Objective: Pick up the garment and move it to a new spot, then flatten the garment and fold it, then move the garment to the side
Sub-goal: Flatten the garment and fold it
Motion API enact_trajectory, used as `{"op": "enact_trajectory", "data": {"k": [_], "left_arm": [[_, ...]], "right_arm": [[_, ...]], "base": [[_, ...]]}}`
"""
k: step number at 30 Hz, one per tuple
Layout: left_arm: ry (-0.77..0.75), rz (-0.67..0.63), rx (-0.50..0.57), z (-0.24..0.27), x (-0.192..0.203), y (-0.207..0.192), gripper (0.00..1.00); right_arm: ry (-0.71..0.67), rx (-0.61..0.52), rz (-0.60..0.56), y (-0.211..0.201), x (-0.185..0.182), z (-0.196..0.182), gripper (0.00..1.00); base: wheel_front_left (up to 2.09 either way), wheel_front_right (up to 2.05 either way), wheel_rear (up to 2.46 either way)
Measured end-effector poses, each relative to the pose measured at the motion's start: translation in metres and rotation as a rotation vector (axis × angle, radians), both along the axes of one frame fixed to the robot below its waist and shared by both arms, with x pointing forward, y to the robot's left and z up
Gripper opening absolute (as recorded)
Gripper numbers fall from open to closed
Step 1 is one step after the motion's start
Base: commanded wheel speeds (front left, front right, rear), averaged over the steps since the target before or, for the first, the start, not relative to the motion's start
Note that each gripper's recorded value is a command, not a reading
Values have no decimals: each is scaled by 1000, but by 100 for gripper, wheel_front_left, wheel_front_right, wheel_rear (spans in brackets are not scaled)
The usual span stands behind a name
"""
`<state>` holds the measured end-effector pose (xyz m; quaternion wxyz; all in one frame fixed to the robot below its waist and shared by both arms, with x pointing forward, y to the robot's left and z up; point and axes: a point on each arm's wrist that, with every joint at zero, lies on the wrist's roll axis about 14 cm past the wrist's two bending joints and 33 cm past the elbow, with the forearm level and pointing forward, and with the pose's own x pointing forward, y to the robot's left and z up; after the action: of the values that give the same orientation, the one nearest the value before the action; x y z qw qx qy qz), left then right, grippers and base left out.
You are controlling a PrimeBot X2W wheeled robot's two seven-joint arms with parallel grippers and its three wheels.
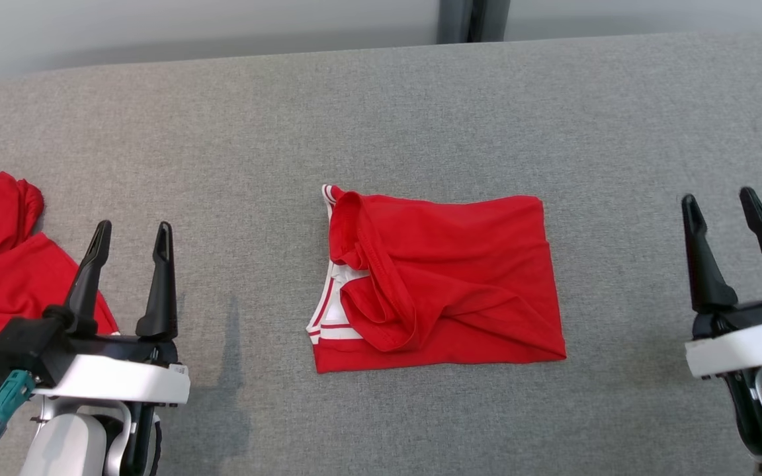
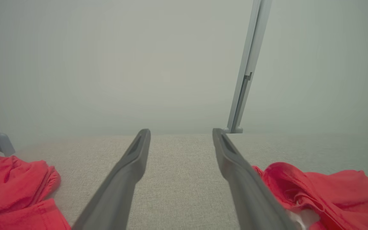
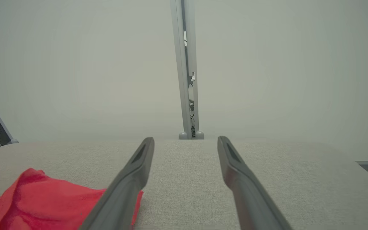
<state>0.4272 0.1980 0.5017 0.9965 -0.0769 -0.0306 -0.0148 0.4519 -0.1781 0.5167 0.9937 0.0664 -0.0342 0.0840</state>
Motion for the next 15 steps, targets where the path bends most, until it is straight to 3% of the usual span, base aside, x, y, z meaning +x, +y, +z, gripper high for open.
{"op": "enact_trajectory", "data": {"k": [15], "left_arm": [[10, 4, 4, 2, -3, 0, 100]], "right_arm": [[16, -2, -28, -10, -9, -6, 100]], "base": [[0, 0, 0]]}}
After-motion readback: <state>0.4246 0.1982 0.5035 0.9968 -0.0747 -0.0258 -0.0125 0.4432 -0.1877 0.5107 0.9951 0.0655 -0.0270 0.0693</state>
